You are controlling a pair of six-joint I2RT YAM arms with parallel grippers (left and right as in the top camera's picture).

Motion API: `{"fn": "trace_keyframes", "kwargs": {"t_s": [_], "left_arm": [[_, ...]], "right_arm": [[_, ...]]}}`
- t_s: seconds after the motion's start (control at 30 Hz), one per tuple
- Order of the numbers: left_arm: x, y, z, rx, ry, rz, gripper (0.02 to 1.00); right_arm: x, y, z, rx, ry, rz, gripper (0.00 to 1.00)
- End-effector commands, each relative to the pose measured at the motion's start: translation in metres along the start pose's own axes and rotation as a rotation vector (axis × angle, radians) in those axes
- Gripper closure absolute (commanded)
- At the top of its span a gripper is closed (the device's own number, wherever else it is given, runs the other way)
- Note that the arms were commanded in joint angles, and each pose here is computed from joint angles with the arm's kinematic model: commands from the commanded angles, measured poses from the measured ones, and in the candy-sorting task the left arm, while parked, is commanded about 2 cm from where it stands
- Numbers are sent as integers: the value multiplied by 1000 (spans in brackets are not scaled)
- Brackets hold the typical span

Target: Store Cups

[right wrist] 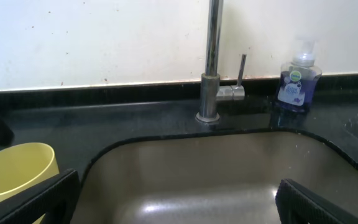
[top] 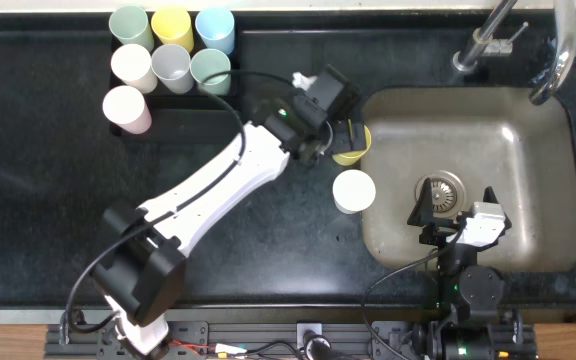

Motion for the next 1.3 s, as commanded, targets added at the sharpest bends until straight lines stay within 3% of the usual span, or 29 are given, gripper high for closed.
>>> {"fn": "trace_keyframes", "kwargs": {"t_s": [0.03,0.33,0.73,0.83,0.93,0.97,1.1,1.3], "left_arm": [[3,1,4,-3,48,5,18],[0,11,15,53,83,29,45],[-11,32,20,56,78,99,62],[-12,33,20,58,77,100,165],[-11,33,20,58,78,99,735],[-11,33,20,58,78,98,838],[-8,32,19,57,79,79,980],[40,-25,35,116,34,-140,982]], "right_arm": [[3,0,0,2,-1,-13,3],[3,0,0,2,-1,-13,3],[3,0,0,2,-1,-13,3],[3,0,0,2,-1,-13,3],[3,0,0,2,-1,-13,5],[3,0,0,2,-1,-13,5],[3,0,0,2,-1,-13,3],[3,0,0,2,-1,-13,5]]}}
Point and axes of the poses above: each gripper's point midway between its finger pads, its own y axis out along the fingers, its own z axis along the line the jaws close on, x = y × z, the point moved 4 cm from there along -y, back along the fingers, and after that the axes turned 7 degrees about y, right-handed, at the moved point
